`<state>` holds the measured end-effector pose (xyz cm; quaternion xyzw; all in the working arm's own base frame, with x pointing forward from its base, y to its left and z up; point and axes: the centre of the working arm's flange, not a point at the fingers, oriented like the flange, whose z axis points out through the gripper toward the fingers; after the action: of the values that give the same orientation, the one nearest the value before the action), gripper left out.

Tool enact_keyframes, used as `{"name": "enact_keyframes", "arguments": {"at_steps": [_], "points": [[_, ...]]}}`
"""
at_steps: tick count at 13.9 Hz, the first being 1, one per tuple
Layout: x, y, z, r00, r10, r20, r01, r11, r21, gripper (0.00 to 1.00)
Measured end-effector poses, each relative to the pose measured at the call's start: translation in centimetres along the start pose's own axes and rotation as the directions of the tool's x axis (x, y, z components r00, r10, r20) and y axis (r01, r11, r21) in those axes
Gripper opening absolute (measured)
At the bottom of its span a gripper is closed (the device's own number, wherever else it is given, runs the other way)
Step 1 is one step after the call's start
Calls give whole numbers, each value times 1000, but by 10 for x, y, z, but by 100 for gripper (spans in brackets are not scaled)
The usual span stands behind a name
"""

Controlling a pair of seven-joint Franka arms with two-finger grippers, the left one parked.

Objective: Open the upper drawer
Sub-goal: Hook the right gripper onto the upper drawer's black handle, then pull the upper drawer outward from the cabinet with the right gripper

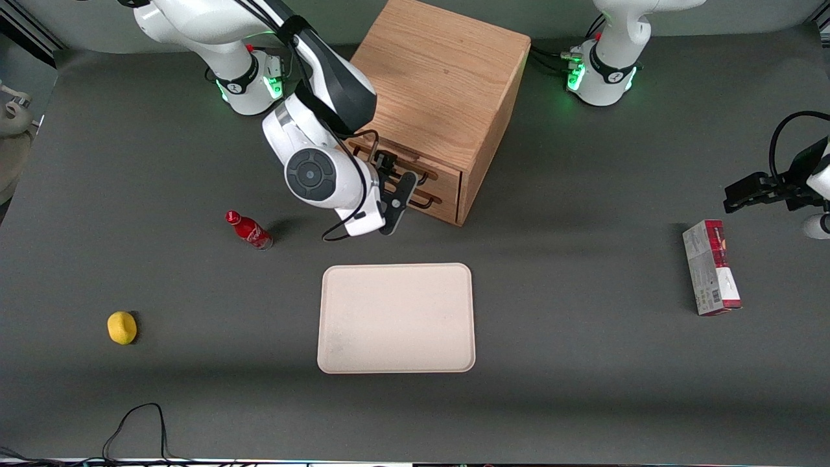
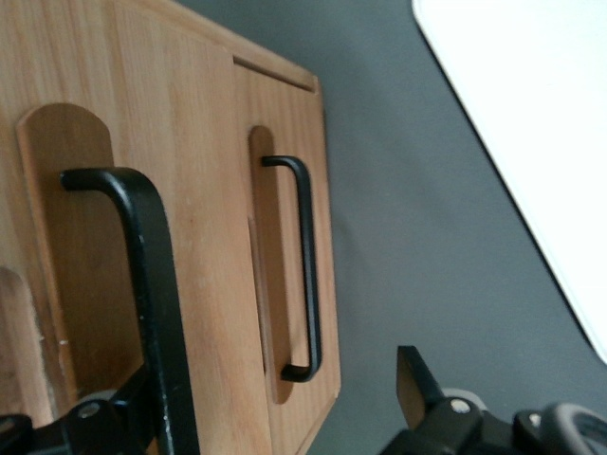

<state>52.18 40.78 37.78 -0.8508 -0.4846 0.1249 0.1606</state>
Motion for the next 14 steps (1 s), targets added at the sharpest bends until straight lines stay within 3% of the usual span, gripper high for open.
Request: {"name": "enact_keyframes", "arguments": {"at_steps": [6, 14], "points": [[-4, 22, 3, 1000, 15, -6, -16, 1000, -1, 100], [-14, 57, -28, 996, 59, -69, -60, 998, -16, 100]]}}
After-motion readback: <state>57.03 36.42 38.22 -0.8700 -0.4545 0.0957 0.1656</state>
